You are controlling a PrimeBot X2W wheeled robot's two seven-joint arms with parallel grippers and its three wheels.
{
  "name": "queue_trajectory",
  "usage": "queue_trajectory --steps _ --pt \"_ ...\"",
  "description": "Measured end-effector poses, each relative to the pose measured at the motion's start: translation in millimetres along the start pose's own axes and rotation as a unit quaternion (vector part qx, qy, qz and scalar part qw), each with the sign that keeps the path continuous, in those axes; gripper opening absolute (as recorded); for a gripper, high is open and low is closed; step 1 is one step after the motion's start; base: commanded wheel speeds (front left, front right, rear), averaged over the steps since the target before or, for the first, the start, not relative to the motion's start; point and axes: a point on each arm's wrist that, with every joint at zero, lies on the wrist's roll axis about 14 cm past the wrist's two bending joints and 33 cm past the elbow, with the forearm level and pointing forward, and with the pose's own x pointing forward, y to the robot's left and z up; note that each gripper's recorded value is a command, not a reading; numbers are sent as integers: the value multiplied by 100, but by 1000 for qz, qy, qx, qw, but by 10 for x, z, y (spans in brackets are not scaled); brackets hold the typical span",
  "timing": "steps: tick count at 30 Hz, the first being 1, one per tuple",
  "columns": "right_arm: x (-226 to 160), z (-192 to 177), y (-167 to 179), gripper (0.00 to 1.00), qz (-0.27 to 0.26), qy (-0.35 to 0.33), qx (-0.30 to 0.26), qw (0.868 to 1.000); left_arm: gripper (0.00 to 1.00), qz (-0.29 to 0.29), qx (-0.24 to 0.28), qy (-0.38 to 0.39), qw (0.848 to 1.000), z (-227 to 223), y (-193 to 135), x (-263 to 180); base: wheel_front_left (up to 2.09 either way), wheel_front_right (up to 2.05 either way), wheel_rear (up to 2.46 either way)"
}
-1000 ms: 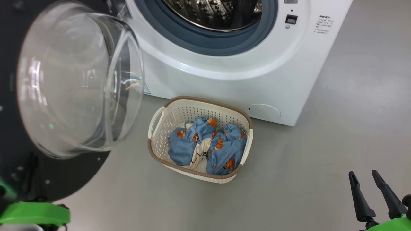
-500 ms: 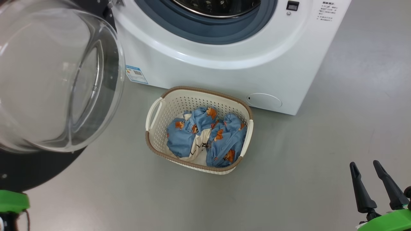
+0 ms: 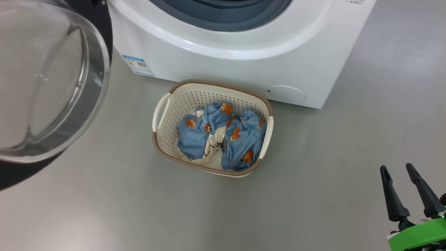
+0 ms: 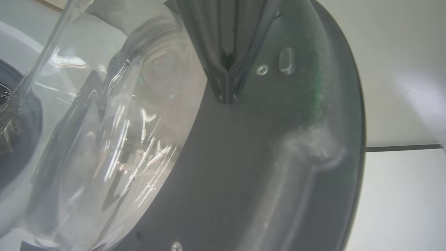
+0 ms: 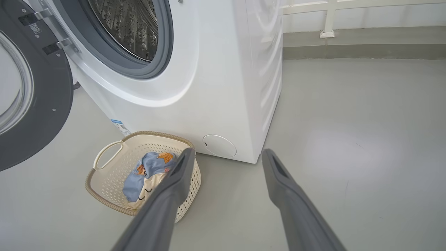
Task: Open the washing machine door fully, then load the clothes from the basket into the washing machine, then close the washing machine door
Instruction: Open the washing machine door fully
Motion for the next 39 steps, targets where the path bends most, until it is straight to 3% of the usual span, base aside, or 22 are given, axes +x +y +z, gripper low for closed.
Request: queue_trajectory --steps 22,39 --pt "231 -180 -159 100 -5 13 -7 1000 0 46 43 24 998 -26 161 616 0 0 0" --pt "156 54 -34 100 5 -11 -13 1000 0 33 9 9 999 51 96 473 0 0 0"
